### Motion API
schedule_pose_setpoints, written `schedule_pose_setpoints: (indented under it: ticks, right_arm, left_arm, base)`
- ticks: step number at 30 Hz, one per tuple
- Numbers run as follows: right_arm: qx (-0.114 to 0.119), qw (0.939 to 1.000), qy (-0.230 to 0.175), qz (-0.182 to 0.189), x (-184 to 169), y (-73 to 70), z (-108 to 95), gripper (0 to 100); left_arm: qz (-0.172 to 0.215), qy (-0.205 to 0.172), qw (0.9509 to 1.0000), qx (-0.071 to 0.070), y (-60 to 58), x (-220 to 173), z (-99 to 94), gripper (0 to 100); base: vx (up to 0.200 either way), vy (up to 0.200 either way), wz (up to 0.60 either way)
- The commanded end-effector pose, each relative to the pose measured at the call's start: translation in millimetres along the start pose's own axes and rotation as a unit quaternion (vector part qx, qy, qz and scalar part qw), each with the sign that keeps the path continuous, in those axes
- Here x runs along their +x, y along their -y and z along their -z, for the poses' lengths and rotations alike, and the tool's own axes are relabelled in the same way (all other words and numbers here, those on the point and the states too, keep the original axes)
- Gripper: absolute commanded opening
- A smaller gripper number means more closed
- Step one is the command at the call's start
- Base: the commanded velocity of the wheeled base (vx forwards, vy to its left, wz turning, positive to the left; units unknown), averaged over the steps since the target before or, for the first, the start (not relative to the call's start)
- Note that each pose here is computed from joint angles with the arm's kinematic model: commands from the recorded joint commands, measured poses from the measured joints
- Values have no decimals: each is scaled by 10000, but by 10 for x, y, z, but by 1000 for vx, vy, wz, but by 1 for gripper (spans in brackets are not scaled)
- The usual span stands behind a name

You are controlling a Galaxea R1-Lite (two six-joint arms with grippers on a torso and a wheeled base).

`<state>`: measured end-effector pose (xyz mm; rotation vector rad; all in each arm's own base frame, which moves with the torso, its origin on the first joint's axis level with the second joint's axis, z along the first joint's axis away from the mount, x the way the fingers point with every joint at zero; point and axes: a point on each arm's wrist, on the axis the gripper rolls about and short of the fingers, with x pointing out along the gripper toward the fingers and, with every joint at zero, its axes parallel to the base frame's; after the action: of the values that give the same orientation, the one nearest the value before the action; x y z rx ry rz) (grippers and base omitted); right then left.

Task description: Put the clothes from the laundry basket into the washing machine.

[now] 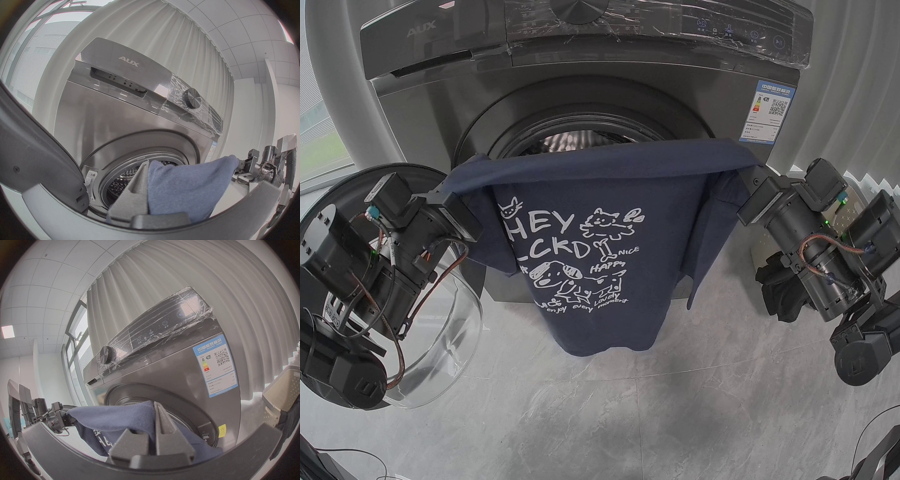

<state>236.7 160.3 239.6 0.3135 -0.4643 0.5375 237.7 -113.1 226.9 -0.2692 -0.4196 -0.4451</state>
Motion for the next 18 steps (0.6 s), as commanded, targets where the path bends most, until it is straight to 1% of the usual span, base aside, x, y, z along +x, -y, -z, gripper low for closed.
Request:
schedule_pose_setpoints:
  ticks: [1,3,6,9,12,15,16,18]
  right_arm:
    - [15,10000,43,-10,-12,-10,-33,0]
    - [13,10000,19,-15,-19,-8,-25,0]
    - [22,9999,-98,-20,-53,-4,19,0]
    - [27,9988,-475,-96,-179,-28,153,0]
    - [45,9956,-906,-234,-315,-69,314,0]
    - [44,9923,-1205,-274,-365,-81,462,0]
    - [57,9919,-1238,-290,-372,-91,478,100]
    - [63,9899,-1380,-314,-415,-93,530,100]
  left_arm:
    - [16,20,10000,-12,14,-11,-21,0]
    - [65,19,10000,-28,42,-10,-19,0]
    - [202,-37,9998,-76,123,-21,7,0]
    - [261,-117,9995,-92,150,-47,36,0]
    - [355,-162,9992,-91,152,-54,50,0]
    - [399,-207,9989,-95,166,-58,73,0]
    - [419,-218,9988,-105,177,-57,79,0]
    - [443,-245,9987,-110,191,-55,97,0]
  base:
    - [0,0,0]
    - [0,0,0]
    - [0,0,0]
    - [0,0,0]
    - [0,0,0]
    - [0,0,0]
    - [0,0,0]
    - [0,0,0]
